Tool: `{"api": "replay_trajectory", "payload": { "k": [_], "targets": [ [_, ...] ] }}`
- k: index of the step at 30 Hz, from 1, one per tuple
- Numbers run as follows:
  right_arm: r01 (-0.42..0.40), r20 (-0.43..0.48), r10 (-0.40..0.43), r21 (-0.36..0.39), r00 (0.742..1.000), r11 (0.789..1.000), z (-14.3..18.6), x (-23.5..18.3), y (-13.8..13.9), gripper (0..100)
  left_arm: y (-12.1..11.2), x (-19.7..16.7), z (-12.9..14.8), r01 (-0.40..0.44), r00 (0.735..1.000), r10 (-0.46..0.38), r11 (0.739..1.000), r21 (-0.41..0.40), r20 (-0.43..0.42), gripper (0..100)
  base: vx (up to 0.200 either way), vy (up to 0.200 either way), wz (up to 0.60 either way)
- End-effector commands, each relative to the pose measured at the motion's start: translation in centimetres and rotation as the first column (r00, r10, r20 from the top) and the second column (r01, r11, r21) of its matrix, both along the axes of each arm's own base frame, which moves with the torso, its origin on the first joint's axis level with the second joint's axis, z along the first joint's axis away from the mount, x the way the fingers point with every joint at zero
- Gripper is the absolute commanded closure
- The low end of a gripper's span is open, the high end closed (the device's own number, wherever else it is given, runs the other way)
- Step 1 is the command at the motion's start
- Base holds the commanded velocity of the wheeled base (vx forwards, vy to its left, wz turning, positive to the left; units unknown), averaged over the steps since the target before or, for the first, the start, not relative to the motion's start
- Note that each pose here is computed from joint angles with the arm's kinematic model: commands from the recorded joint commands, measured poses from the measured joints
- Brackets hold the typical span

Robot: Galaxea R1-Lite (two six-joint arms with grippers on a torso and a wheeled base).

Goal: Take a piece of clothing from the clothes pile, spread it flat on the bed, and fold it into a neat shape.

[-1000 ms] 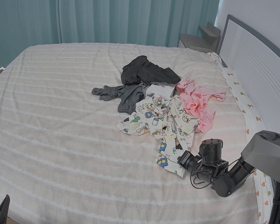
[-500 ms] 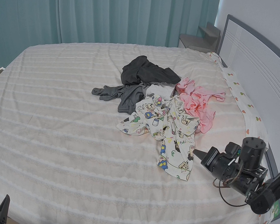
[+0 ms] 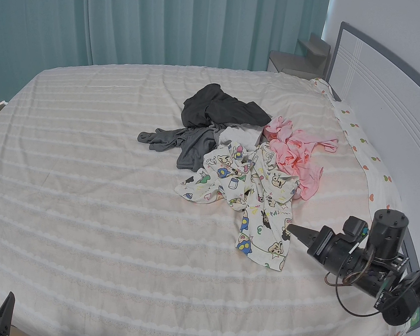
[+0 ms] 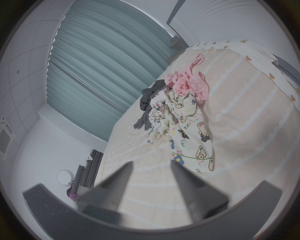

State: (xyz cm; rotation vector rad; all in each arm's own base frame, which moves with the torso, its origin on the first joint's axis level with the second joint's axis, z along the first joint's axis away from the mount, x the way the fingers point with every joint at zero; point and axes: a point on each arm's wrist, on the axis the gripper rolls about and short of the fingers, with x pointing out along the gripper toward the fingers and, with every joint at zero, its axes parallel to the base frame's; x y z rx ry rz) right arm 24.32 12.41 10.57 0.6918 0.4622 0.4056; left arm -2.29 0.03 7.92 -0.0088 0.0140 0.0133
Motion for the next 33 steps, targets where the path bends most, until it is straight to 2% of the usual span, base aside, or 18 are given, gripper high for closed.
{"api": "replay_trajectory", "payload": {
  "k": [1, 4, 8, 15, 28, 33],
  "targets": [
    [0.007, -0.146, -0.027, -0.133, 0.989, 0.991, -10.0, 5.5, 0.1, 0, 0.0, 0.0, -0.3, -0.001, 1.000, 0.001, 1.000, 0.000, 0.000, 0, 0.000, 0.000, 0.00],
    [0.006, -0.152, -0.029, -0.152, 0.988, 0.988, -11.1, 7.1, 0.4, 0, 0.0, 0.0, -0.3, -0.001, 1.000, 0.001, 1.000, 0.000, 0.000, 0, 0.000, 0.000, 0.00],
    [0.025, -0.161, -0.051, -0.161, 0.986, 0.987, -10.6, 9.4, 0.5, 0, 0.0, 0.0, -0.3, -0.001, 1.000, 0.001, 1.000, 0.000, 0.000, 0, 0.000, 0.000, 0.00],
    [0.016, -0.116, -0.042, -0.221, 0.992, 0.975, -9.2, 12.8, 0.8, 0, 0.0, 0.0, -0.3, -0.001, 1.000, 0.001, 1.000, 0.000, 0.000, 0, 0.000, 0.000, 0.00],
    [0.042, -0.097, -0.074, -0.295, 0.993, 0.955, -8.9, 13.6, -1.2, 0, 0.0, 0.0, -0.3, -0.001, 1.000, 0.001, 1.000, 0.000, 0.000, 0, 0.000, 0.000, 0.00],
    [0.022, -0.108, -0.058, -0.310, 0.992, 0.951, -9.8, 13.7, -0.8, 0, 0.0, 0.0, -0.3, -0.001, 1.000, 0.001, 1.000, 0.000, 0.000, 0, 0.000, 0.000, 0.00]
  ]
}}
